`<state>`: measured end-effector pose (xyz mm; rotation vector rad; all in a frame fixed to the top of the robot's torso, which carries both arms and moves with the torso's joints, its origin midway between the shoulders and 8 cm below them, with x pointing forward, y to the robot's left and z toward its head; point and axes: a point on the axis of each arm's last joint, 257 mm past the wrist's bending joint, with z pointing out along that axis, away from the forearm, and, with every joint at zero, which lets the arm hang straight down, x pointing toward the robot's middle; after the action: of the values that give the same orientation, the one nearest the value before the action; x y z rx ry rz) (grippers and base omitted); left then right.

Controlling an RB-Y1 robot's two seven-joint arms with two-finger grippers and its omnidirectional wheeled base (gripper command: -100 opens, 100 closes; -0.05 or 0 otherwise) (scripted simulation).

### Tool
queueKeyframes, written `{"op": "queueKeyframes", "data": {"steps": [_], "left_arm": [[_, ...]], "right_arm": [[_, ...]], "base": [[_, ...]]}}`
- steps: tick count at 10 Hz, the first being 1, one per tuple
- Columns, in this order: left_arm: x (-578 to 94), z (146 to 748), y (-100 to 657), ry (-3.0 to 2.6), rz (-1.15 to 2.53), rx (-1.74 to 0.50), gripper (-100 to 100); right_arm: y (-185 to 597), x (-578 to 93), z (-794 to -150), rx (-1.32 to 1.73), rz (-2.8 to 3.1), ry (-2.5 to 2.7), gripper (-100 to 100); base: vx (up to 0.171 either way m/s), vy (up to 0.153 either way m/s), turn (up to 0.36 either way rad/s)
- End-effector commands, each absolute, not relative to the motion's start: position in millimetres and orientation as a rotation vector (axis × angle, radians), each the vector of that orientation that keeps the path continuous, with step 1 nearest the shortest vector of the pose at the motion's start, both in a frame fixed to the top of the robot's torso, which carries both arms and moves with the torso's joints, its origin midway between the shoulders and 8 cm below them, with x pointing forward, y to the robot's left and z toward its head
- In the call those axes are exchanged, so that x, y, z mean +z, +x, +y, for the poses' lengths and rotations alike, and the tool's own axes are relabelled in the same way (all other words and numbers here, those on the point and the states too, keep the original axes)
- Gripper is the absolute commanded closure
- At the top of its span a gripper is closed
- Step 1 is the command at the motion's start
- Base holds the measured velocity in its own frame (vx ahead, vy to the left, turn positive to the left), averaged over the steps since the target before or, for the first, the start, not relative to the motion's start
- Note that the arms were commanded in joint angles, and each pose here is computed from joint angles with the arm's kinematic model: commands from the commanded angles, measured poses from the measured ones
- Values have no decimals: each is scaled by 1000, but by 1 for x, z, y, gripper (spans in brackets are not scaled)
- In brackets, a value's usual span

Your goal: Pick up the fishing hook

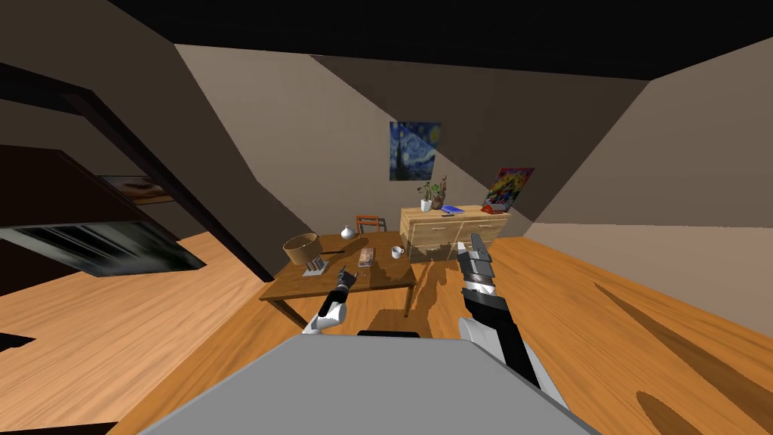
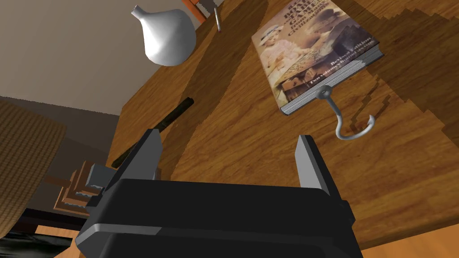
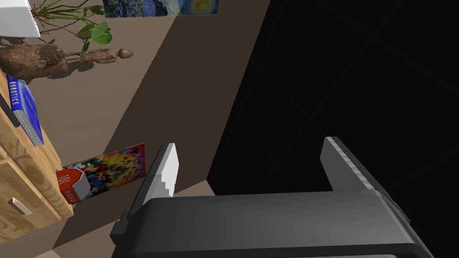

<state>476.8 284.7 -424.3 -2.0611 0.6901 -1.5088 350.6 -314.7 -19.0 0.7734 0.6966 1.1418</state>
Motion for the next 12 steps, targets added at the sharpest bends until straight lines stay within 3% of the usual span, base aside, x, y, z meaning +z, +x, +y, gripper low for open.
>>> {"op": "queueKeyframes", "data": {"steps": [1, 8, 12], "left_arm": [[-438, 276, 473, -2124, 685, -1488, -100], [-503, 217, 441, -2394, 647, -1404, -100], [-523, 197, 426, -2468, 634, -1370, -100]], "right_arm": [[351, -19, -315, 1142, 697, 773, 0], [351, -19, -315, 1142, 697, 773, 0], [351, -19, -315, 1142, 696, 773, 0]], "base": [[74, 19, -7], [86, 30, -13], [35, 9, -5]]}}
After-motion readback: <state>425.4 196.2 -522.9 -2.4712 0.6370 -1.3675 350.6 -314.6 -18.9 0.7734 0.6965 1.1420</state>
